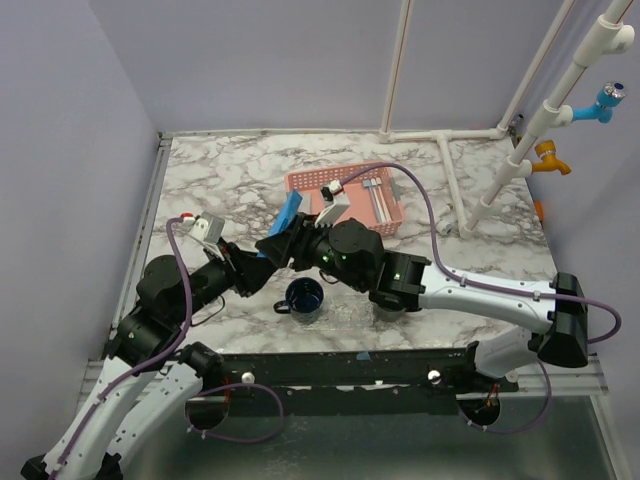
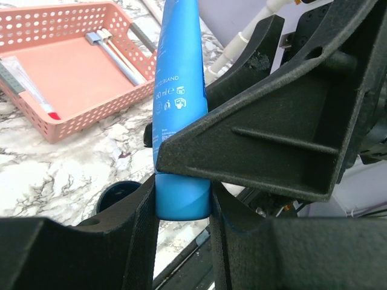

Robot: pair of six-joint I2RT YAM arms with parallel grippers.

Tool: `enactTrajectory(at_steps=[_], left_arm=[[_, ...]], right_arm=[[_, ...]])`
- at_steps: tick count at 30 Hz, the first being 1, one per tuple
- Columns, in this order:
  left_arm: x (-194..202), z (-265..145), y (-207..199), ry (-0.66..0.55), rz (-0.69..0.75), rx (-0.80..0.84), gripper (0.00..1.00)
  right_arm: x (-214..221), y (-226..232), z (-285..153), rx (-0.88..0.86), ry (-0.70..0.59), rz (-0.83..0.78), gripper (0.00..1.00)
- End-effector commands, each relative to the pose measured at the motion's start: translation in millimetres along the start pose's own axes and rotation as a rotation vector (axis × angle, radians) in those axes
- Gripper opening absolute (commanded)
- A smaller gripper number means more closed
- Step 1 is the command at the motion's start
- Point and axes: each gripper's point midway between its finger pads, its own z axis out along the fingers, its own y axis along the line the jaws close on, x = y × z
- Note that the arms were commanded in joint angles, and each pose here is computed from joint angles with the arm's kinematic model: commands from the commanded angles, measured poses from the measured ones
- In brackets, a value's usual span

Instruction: Prepare toiletry sets of a toothbrush and toothpaste on the tray

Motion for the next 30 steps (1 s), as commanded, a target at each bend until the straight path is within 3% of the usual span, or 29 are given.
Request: enactTrajectory(at_steps=[1, 17, 26, 30], left_arm=[[2, -9, -14, 0.003, 0.033, 0.081, 0.00], [21, -21, -21, 0.053, 0.064, 0.147, 0.00], [28, -18, -20, 0.073, 0.072, 0.167, 0.00], [28, -16, -19, 0.075, 0.068, 0.162, 0.12]], right_arm=[[-13, -6, -11, 0.039, -0.052, -0.027, 0.52], [-36, -15, -23, 0.087, -0.147, -0.009, 0.50], [-36, -13, -23, 0.072, -0.155, -0.003, 0.32], [-34, -12, -23, 0.062, -0.147, 0.000, 0.25]])
